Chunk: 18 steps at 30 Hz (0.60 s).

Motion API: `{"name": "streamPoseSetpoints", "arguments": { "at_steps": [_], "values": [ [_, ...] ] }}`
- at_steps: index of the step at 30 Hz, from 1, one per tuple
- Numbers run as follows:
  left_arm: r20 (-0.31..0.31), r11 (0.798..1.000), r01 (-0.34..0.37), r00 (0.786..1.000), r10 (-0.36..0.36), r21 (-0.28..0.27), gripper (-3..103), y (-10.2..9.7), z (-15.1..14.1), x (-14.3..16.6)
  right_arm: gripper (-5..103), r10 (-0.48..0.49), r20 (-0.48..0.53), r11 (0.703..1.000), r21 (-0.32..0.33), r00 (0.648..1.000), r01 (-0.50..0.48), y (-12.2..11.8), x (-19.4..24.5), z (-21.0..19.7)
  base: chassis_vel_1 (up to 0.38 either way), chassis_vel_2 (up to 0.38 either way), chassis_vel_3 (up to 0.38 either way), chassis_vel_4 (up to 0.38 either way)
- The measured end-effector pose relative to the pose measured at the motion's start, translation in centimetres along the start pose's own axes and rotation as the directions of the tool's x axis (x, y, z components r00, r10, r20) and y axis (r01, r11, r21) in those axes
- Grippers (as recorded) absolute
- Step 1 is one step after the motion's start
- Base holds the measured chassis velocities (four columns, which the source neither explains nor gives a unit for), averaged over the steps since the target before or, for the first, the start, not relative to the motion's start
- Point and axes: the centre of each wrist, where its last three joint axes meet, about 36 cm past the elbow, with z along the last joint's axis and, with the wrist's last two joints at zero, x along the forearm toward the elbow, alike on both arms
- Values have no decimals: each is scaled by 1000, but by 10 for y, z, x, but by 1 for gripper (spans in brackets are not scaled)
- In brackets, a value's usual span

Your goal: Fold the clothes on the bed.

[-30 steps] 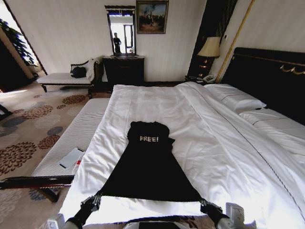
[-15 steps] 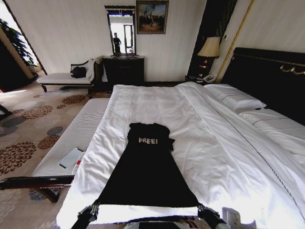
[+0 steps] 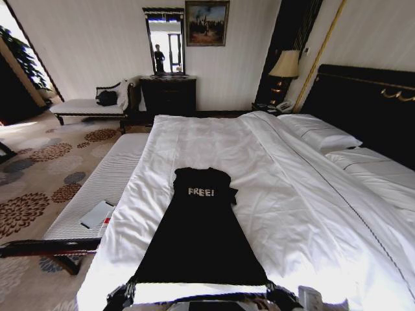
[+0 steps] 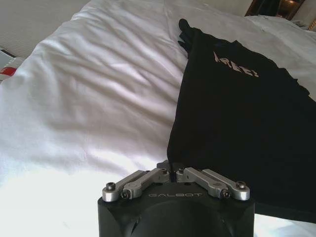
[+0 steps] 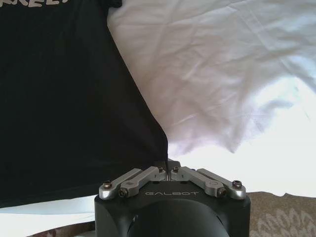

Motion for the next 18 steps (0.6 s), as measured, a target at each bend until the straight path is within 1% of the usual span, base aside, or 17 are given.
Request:
{"name": "streamPoseSetpoints", "arguments": {
  "at_steps": [3,4,5,6,7,8,9,10,11,13,14,15,16,17,18],
  "values": [
    [-12,1000,-11,1000,11,6,1,-4,2,-2,0,-2,1,1000,2,1000,2,0,-2,2,0,0,0,0],
    [-23,1000,-22,1000,22,7,5,-8,3,-4,-3,-4,0,1000,4,1000,4,1,-3,3,0,0,0,0],
    [-26,1000,-27,999,27,4,5,-10,3,-5,1,-5,2,1000,3,1000,5,1,-3,3,0,0,0,0],
    [-28,1000,-31,999,31,1,11,-11,3,-5,7,-6,7,1000,1,1000,6,1,-3,3,0,0,0,0],
    [-28,1000,-31,999,31,1,11,-11,3,-5,7,-6,7,1000,1,1000,6,1,-3,3,0,0,0,0],
    [-31,999,-34,999,34,-2,21,-11,2,-5,12,-9,22,1000,-4,1000,9,2,-1,1,0,0,0,0],
    [-31,999,-34,999,34,-3,21,-12,2,-5,12,-9,26,1000,-4,1000,9,2,0,0,0,0,0,0],
    [-32,999,-34,999,34,-4,27,-12,1,-4,17,-11,36,1000,-6,999,11,2,2,-2,0,0,0,0],
    [-32,999,-34,999,34,-4,27,-12,1,-4,17,-11,36,1000,-6,999,11,2,2,-2,0,0,0,0],
    [-26,1000,-29,999,29,-12,38,-10,-2,-3,28,-17,66,1000,-10,998,18,4,9,-9,0,0,0,0],
    [-16,1000,-25,1000,24,-18,43,-10,-4,-4,33,-13,85,1000,-16,996,15,5,12,-12,0,0,0,0],
    [-9,1000,-22,1000,22,-21,43,-9,-6,-4,33,-10,96,1000,-22,995,12,6,13,-14,0,0,0,0],
    [18,999,-13,1000,14,-29,48,-8,-12,-6,44,-2,115,999,-33,993,6,5,14,-17,0,0,0,0],
    [40,999,-7,999,9,-35,53,-7,-18,-8,44,5,127,999,-43,992,0,3,14,-20,0,0,0,0],
    [40,999,-7,999,9,-35,53,-7,-18,-8,44,5,127,999,-43,992,0,3,14,-20,0,0,0,0]
  ]
}}
